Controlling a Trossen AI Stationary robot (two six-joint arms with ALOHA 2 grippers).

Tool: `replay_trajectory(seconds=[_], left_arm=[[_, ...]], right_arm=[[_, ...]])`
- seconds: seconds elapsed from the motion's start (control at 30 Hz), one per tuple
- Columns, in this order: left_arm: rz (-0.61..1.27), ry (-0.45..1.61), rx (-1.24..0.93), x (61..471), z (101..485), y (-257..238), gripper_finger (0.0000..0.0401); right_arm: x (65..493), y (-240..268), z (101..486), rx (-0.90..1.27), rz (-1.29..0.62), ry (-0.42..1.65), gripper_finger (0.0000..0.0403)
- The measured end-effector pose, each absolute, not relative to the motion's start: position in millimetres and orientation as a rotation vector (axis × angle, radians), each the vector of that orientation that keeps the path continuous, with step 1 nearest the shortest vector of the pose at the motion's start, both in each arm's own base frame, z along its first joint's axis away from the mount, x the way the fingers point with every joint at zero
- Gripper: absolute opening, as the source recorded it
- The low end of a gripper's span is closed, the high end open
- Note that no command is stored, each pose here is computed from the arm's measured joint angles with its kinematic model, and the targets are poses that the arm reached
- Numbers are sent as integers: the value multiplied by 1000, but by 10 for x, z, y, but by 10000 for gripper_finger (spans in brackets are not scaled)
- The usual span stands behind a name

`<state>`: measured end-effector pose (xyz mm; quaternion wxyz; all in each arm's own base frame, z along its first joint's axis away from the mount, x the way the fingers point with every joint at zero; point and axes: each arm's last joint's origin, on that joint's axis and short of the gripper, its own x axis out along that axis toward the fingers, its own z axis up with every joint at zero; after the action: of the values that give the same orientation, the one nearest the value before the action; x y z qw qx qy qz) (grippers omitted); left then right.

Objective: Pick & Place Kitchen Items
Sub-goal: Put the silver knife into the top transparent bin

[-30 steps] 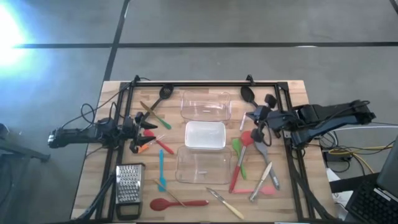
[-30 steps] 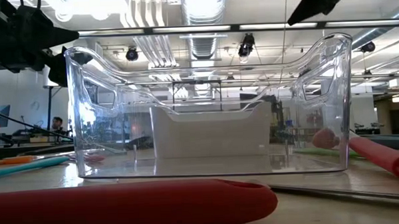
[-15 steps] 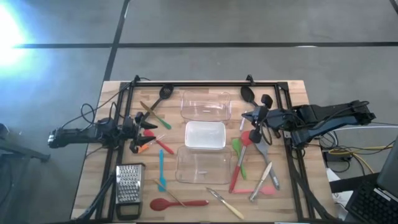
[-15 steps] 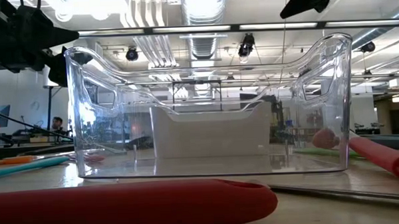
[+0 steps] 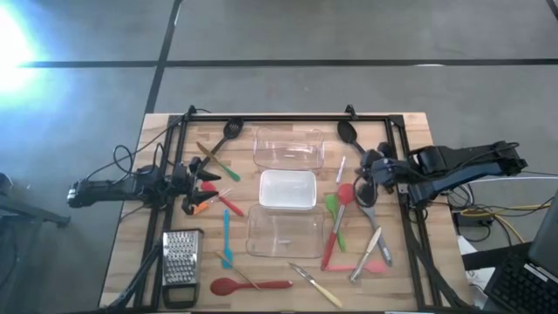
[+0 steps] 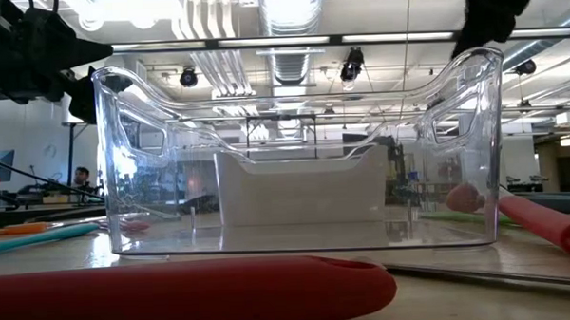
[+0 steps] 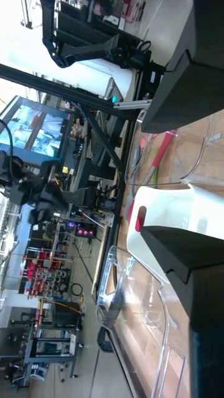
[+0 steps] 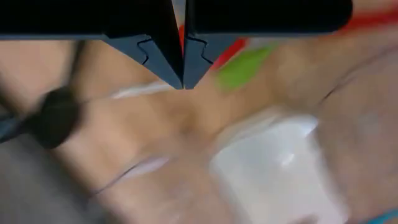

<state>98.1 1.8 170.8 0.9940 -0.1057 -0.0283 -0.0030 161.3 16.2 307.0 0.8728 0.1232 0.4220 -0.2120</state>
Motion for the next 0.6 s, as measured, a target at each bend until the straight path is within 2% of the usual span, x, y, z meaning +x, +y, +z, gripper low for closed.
replay_trajectory(seconds=[0.1, 0.27, 0.6], left_arm=[[-6, -57, -212, 981, 1708, 18, 262], [-6, -56, -212, 982, 1707, 18, 262], [-6, -56, -212, 981, 1707, 18, 262]], right_arm=[[1631, 232, 3028, 309, -258, 984, 8], [1734, 384, 2912, 277, 4, 1130, 13], [1953, 681, 2619, 210, 97, 1326, 74]])
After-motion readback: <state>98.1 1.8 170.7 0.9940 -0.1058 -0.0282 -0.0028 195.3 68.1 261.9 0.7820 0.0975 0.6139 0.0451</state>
